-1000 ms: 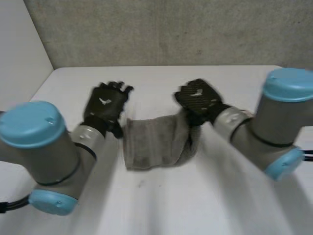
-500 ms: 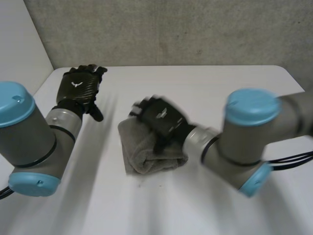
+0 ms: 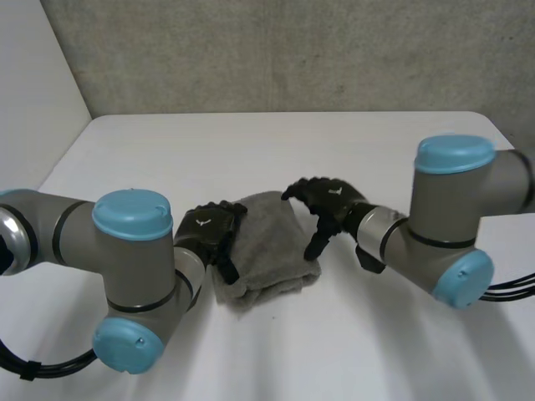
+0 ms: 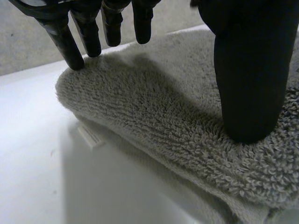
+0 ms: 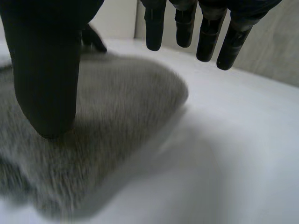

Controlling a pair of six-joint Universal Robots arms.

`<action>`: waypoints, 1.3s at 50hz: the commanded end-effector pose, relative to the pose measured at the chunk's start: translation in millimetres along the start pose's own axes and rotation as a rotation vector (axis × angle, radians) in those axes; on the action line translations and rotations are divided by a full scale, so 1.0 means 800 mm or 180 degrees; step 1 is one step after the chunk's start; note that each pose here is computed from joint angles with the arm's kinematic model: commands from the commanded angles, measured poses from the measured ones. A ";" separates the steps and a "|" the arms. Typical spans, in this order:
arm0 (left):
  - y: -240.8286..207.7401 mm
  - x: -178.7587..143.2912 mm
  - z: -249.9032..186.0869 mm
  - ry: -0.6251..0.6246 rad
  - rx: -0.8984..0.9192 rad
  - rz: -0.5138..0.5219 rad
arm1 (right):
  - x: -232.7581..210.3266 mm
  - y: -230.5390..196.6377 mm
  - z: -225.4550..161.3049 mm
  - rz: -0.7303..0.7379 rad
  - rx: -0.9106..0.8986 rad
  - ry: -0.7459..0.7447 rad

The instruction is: Fold the towel.

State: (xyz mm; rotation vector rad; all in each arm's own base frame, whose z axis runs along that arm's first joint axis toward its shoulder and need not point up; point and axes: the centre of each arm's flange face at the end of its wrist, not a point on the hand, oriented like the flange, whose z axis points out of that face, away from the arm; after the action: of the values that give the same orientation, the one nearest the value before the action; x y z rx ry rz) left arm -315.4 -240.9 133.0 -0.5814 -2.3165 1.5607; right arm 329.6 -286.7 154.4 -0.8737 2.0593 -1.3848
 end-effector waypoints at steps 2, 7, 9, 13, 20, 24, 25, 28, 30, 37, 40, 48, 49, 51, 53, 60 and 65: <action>-0.012 -0.003 -0.003 -0.0010 0.0082 0.0010 | -0.004 0.026 0.022 -0.0433 -0.0163 0.0043; -0.037 -0.002 -0.013 -0.0005 0.0262 0.0062 | -0.006 0.011 0.017 -0.0458 -0.0075 0.0067; -0.046 -0.002 -0.016 -0.0005 0.0330 0.0105 | -0.006 -0.003 0.012 -0.0488 0.0011 0.0095; -0.085 -0.005 -0.036 -0.0052 0.0620 0.0295 | -0.001 -0.065 -0.017 -0.0590 0.0459 0.0334; -0.155 -0.033 -0.078 -0.0483 0.1137 0.0418 | 0.019 -0.155 -0.075 -0.0695 0.1225 0.1069; -0.204 -0.063 -0.115 -0.0807 0.1538 0.0331 | 0.044 -0.185 -0.113 -0.0644 0.1394 0.1597; -0.204 -0.063 -0.115 -0.0807 0.1539 0.0331 | 0.044 -0.185 -0.113 -0.0644 0.1394 0.1599; -0.220 -0.068 -0.136 -0.0836 0.1651 0.0310 | 0.047 -0.186 -0.127 -0.0616 0.1322 0.1714; -0.223 -0.070 -0.146 -0.0778 0.1597 0.0301 | 0.047 -0.183 -0.132 -0.0606 0.1254 0.1706; -0.213 -0.070 -0.147 -0.0577 0.1365 0.0131 | 0.061 -0.163 -0.141 -0.0495 0.0899 0.1786; -0.213 -0.071 -0.146 -0.0538 0.1339 0.0051 | 0.068 -0.162 -0.146 -0.0471 0.0886 0.1835; -0.214 -0.069 -0.148 -0.0511 0.1350 0.0040 | 0.070 -0.167 -0.151 -0.0487 0.0925 0.1858; -0.214 -0.069 -0.148 -0.0511 0.1350 0.0040 | 0.070 -0.167 -0.151 -0.0487 0.0925 0.1858; -0.217 -0.069 -0.148 -0.0512 0.1374 0.0045 | 0.070 -0.167 -0.151 -0.0495 0.0926 0.1839; -0.224 -0.071 -0.149 -0.0533 0.1427 0.0045 | 0.070 -0.167 -0.151 -0.0504 0.0927 0.1821; -0.241 -0.071 -0.150 -0.0531 0.1559 0.0049 | 0.066 -0.169 -0.149 -0.0528 0.0957 0.1723; -0.238 -0.068 -0.148 -0.0511 0.1530 0.0052 | 0.066 -0.169 -0.149 -0.0534 0.0952 0.1713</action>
State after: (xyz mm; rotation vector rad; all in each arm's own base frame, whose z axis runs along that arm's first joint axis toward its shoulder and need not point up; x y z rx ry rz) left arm -243.7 -234.6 354.6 -0.3555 -1.9260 2.1497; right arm 240.4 -290.6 319.9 -0.5894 2.0955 -2.1454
